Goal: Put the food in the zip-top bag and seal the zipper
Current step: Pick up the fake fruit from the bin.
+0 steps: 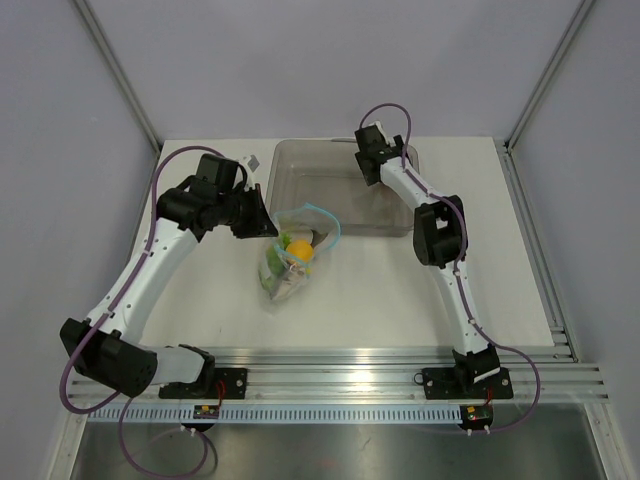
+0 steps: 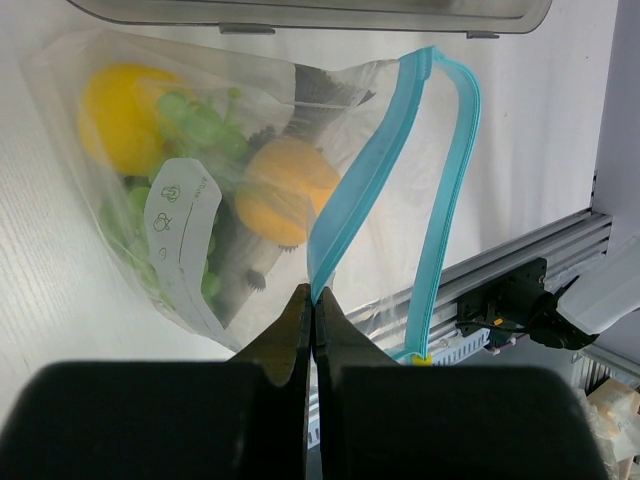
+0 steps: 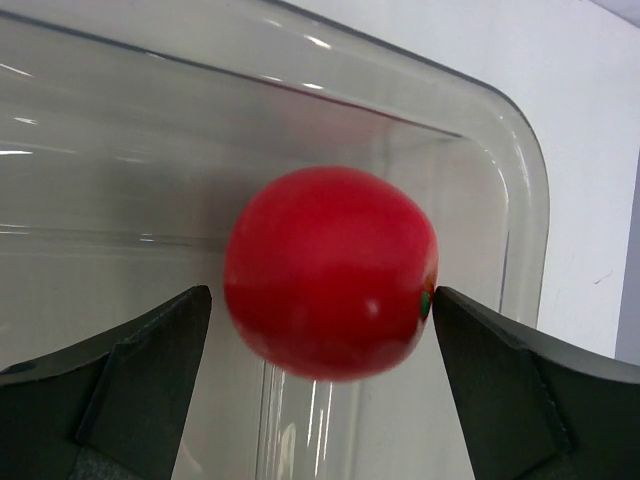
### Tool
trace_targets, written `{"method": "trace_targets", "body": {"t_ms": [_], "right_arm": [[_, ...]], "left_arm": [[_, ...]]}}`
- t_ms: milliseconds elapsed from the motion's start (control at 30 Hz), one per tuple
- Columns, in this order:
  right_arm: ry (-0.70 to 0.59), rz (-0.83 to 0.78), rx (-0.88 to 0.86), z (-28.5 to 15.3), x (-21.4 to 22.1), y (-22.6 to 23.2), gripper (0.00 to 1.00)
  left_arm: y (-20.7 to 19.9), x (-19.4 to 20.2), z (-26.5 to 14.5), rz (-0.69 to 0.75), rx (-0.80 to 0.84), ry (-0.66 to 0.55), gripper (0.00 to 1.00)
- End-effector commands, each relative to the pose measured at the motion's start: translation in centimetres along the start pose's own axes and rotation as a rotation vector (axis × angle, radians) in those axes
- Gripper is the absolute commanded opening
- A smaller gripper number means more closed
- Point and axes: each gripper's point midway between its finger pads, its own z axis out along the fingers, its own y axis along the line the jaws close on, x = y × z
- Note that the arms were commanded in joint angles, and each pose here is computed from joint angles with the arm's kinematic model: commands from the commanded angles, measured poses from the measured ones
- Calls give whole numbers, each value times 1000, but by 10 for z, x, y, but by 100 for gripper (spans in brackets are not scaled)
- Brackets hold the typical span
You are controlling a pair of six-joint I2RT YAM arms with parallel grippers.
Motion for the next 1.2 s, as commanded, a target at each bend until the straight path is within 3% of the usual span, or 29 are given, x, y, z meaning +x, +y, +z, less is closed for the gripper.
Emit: {"method": "trace_targets", "body": {"t_ms": [0,100,400,600,933,1167], "right_arm": [[-48,7,50,5,-17,-15,99],[-58,3,57,7,-19,-15,97],[-101,93,-15,-23,-27,-21,64],[-131,185,-98,-72,-30,-35,61],[-267,397,-578,-230,-44,-20,56],[-382,322,-856,-361,-45,11,56]], "left_arm": [[-5,-5,-8,16,18,-43,0],[-6,-5,-7,10,22,-43,0],[-5,-2,-8,4,23,-37,0],[-6,-2,-8,7,31,-43,0],[-10,-4,-8,8,55,-59,0],[-9,-3,-2,-3,61,-59,0]]}}
